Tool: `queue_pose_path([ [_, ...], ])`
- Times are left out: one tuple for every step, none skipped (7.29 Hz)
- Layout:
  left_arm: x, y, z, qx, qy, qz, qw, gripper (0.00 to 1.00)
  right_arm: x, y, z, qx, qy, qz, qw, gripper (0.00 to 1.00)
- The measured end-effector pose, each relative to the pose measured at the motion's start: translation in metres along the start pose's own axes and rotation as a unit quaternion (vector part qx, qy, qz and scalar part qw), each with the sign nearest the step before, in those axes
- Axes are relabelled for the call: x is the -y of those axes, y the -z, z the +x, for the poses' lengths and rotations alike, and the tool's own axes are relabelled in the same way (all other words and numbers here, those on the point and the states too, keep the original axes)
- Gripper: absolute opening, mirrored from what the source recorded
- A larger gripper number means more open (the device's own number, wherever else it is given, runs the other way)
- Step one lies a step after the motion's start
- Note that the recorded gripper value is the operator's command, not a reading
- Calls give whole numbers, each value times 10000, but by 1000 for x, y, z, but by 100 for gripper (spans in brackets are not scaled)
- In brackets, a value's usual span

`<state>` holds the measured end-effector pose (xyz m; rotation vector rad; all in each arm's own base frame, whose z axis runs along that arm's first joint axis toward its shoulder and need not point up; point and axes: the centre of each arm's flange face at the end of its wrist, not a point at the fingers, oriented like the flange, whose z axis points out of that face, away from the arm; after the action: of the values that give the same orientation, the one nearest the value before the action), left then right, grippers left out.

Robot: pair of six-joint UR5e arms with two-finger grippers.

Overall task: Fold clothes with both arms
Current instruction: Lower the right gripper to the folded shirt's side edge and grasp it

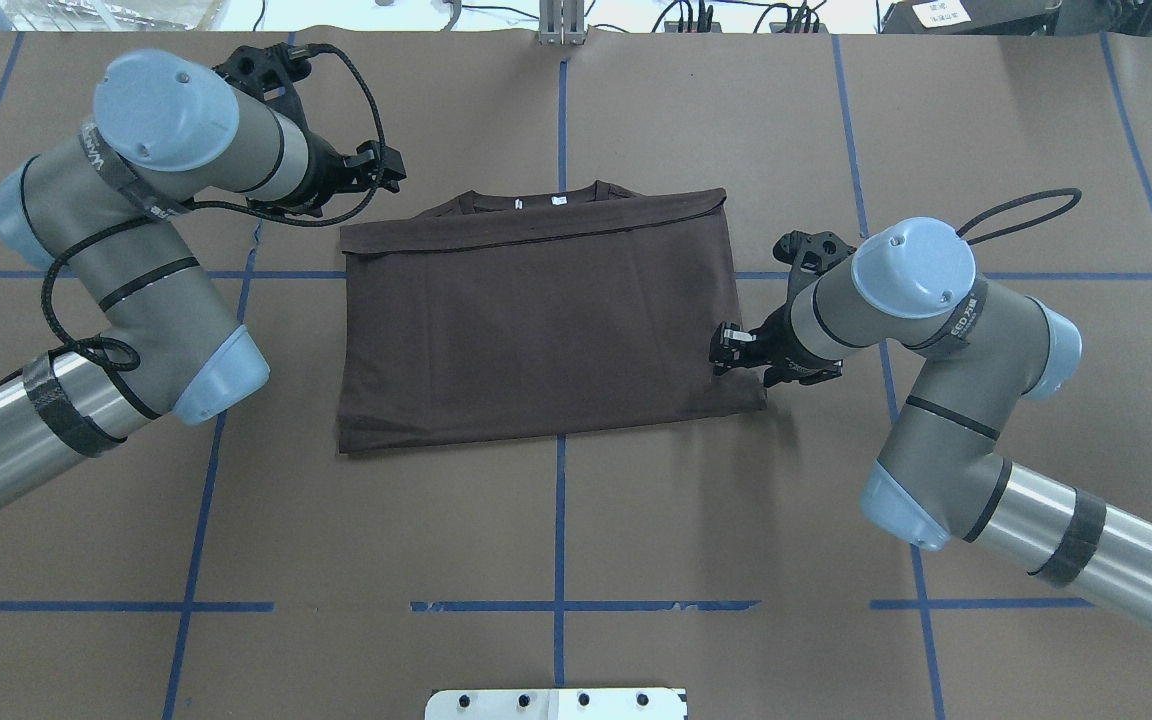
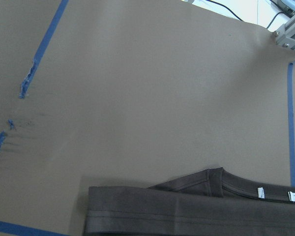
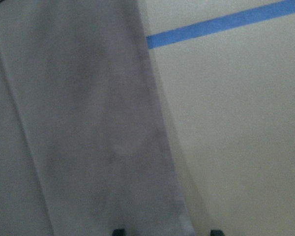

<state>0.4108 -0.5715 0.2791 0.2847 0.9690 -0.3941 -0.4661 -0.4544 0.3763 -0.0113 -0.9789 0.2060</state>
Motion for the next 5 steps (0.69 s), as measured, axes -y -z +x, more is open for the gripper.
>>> queue_pose_path([
  [0, 0, 0, -1, 0, 0, 10000, 99, 0, 0, 0, -6, -1, -4, 10000, 15],
  [0, 0, 0, -3, 1, 1, 10000, 99, -1, -1, 1, -12, -2, -5, 10000, 0],
  [0, 1, 0, -4, 0, 1, 10000, 99, -1, -1, 1, -14, 1, -8, 10000, 0],
  [0, 0, 0, -4, 2, 1, 10000, 99, -1, -1, 2, -10, 22, -22, 10000, 0],
  [0, 0, 0, -6, 9, 1, 10000, 99, -3, 1, 2, 10, 54, -47, 10000, 0],
])
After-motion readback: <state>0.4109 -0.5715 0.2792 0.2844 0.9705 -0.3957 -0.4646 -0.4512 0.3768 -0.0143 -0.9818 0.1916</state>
